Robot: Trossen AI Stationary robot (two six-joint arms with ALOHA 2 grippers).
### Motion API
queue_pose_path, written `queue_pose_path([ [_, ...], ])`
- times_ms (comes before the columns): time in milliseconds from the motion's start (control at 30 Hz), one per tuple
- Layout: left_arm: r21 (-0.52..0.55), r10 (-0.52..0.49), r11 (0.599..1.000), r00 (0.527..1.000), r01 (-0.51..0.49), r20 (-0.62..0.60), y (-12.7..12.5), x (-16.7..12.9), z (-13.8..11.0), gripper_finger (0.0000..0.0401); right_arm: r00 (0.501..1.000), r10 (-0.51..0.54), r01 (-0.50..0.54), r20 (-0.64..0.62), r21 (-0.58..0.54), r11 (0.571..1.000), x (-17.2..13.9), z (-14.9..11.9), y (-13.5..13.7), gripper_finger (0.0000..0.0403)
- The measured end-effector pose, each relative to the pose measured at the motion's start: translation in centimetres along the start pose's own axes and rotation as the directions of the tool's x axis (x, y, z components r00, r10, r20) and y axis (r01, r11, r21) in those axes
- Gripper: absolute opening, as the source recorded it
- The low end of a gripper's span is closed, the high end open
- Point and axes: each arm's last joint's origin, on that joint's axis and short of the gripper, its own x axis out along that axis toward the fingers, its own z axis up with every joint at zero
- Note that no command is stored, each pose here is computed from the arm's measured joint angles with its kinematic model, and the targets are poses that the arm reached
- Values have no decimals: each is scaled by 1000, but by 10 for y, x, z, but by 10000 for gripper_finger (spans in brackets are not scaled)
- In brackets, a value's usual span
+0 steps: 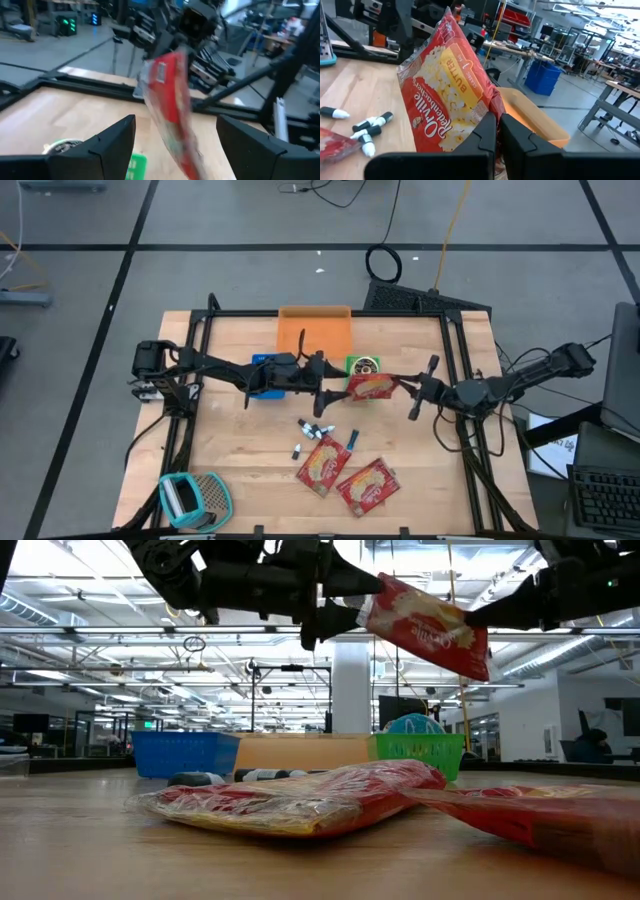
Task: Pick & Place Food Item
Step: Put the right red popcorn bag into the orange bin
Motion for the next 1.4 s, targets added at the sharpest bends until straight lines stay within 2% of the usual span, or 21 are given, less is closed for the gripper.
queue_pose_path([
  [167, -11, 98, 995, 995, -98, 32, 3, 0, 2, 278, 1000, 25, -25, 4, -17, 1000, 5, -1, 5, 2],
  [500, -41, 118, 992, 992, -116, 43, 3, 0, 3, 271, 1000, 22, -21, 15, -63, 998, 13, -1, 13, 2],
  [667, -37, 114, 993, 993, -113, 43, 3, 0, 3, 213, 1000, 23, -22, 10, -65, 998, 13, -2, 13, 2],
  [1033, -17, 92, 996, 995, -92, 47, 3, 0, 4, 16, 1000, 24, -23, 11, -63, 998, 13, -2, 13, 13],
  [1200, -59, 123, 991, 990, -118, 74, 8, -2, 8, 14, 1000, 21, -20, 19, -55, 998, 13, -1, 13, 24],
  [1400, -82, 162, 985, 981, -154, 109, 17, -16, 32, 8, 998, 12, -11, 56, -25, 1000, 13, 4, 12, 43],
])
